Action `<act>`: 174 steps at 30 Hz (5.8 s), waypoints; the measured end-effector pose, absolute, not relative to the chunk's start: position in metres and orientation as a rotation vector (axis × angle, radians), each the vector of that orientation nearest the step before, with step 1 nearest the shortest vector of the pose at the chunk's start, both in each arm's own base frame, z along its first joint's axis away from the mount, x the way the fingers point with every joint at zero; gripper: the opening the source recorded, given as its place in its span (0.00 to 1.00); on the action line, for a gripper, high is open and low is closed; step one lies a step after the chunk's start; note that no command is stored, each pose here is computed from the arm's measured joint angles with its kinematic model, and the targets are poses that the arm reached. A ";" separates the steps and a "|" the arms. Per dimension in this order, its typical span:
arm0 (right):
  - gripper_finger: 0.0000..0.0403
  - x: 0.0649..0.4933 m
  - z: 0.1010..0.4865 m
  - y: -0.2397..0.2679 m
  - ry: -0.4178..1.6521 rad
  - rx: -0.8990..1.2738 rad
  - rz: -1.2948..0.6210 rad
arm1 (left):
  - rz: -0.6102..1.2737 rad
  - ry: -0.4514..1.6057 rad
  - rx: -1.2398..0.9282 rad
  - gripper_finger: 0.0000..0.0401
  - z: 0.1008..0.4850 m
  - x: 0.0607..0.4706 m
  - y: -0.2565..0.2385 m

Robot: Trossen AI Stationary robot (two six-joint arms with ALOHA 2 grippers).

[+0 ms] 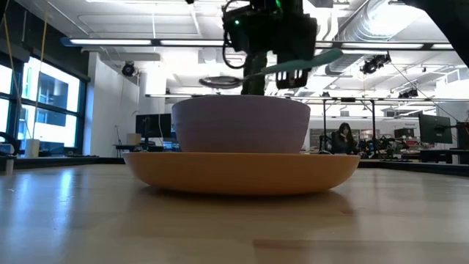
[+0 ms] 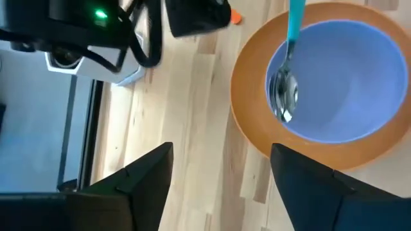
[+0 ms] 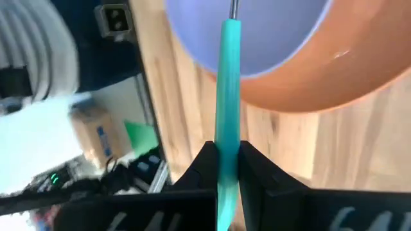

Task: Set table place
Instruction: Put the green spoon into the purple bowl, then put the orange fork beside the plate

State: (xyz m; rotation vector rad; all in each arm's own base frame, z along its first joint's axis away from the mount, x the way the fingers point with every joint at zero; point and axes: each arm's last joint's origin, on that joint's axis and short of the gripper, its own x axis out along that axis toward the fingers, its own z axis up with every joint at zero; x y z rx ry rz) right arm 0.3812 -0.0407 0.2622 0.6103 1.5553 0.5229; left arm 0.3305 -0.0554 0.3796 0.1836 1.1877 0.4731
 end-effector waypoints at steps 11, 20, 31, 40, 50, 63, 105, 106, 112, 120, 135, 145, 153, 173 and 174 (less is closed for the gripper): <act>0.01 0.382 0.265 -0.010 1.630 0.637 0.465 | 0.484 1.180 0.193 0.55 0.382 0.329 -0.055; 0.01 0.376 0.245 0.006 1.775 0.582 0.285 | 0.488 1.178 0.200 0.55 0.382 0.329 -0.055; 0.01 0.376 0.225 0.006 1.778 0.644 0.278 | 0.476 1.183 0.218 0.56 0.382 0.329 -0.055; 0.01 0.382 0.237 0.007 1.719 0.627 0.296 | 0.473 1.179 0.220 0.56 0.382 0.329 -0.055; 0.01 0.392 0.217 0.019 1.739 0.649 0.370 | 0.473 1.176 0.218 0.56 0.382 0.329 -0.055; 0.24 0.398 0.222 0.016 1.688 0.588 0.344 | 0.470 1.178 0.216 0.56 0.382 0.329 -0.055; 0.25 0.277 0.229 -0.011 0.875 0.931 -0.843 | 0.447 1.242 0.297 0.56 0.373 0.318 -0.052; 0.25 0.276 0.222 -0.012 0.862 0.958 -0.861 | 0.455 1.251 0.299 0.56 0.370 0.314 -0.051; 0.25 0.274 0.200 -0.026 0.770 1.045 -0.882 | 0.527 1.271 0.257 0.56 0.356 0.288 -0.045; 0.25 0.265 0.195 -0.042 0.807 1.098 -0.975 | 0.598 1.114 0.096 0.56 0.338 0.259 -0.034; 0.25 0.259 0.194 -0.060 0.727 1.252 -1.124 | 0.709 1.198 0.032 0.56 0.315 0.221 0.013; 0.25 0.274 0.167 -0.053 0.660 1.444 -1.269 | 0.573 1.112 0.124 0.56 0.333 0.176 0.029; 0.25 0.280 0.151 -0.058 0.622 1.502 -1.355 | 0.496 1.018 0.106 0.56 0.339 0.146 0.038; 0.20 0.277 0.128 -0.087 0.647 1.477 -1.467 | 0.483 1.079 0.098 0.56 0.327 0.131 0.057; 0.18 0.277 0.128 -0.087 0.658 1.470 -1.466 | 0.487 1.079 0.096 0.56 0.327 0.131 0.058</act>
